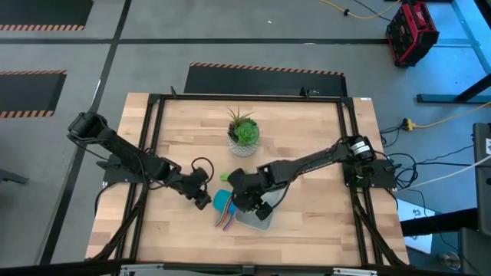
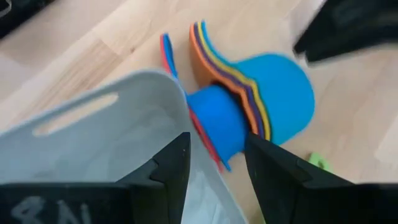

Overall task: Nest measuring cups in basket
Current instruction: Adjust the stacked measuring cups on the table

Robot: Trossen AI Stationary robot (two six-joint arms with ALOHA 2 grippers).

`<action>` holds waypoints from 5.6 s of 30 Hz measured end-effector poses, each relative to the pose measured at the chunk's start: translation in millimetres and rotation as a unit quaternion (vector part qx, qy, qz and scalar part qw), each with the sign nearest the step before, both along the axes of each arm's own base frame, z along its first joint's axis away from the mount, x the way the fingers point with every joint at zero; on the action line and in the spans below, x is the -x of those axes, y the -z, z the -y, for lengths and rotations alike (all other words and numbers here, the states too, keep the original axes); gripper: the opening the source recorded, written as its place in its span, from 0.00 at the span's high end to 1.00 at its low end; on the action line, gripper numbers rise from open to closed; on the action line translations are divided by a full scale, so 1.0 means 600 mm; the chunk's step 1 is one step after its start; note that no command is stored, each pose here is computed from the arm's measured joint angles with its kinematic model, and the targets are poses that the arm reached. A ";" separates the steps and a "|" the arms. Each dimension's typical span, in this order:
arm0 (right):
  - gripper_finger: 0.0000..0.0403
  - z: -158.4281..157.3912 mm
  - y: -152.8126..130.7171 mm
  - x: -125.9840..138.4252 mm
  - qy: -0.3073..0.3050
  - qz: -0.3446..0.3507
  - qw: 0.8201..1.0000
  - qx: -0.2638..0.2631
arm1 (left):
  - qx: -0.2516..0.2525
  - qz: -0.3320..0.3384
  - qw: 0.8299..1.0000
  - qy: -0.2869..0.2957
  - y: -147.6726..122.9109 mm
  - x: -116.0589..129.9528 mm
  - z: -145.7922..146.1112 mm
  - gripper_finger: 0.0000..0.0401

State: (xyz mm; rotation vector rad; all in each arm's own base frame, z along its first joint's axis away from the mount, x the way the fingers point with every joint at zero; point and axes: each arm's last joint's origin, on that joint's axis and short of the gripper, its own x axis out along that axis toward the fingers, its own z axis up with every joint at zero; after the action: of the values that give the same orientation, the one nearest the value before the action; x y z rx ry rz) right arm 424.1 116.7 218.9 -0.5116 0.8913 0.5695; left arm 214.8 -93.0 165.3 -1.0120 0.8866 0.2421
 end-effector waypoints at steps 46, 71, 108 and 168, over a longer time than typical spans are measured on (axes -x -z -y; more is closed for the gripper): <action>0.61 -0.003 0.036 -0.005 0.009 0.024 1.000 0.007 | 0.088 0.063 0.994 0.010 -0.024 0.007 0.062 0.63; 0.61 -0.003 0.024 -0.001 0.007 -0.003 1.000 0.016 | -0.059 -0.047 0.996 0.041 -0.063 -0.103 0.170 0.63; 0.61 -0.002 0.024 0.002 0.007 -0.015 1.000 0.019 | -0.062 -0.069 0.995 0.048 -0.057 -0.115 0.147 0.19; 0.61 -0.001 0.026 0.006 0.006 -0.027 0.999 0.023 | -0.128 -0.070 0.989 0.011 0.036 -0.149 0.164 0.22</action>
State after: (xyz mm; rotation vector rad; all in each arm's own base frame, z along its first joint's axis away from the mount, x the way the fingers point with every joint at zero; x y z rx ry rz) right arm 420.8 117.2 203.1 -0.5342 0.9596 0.5550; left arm 304.0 -191.6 143.5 -0.7520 0.9663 0.4022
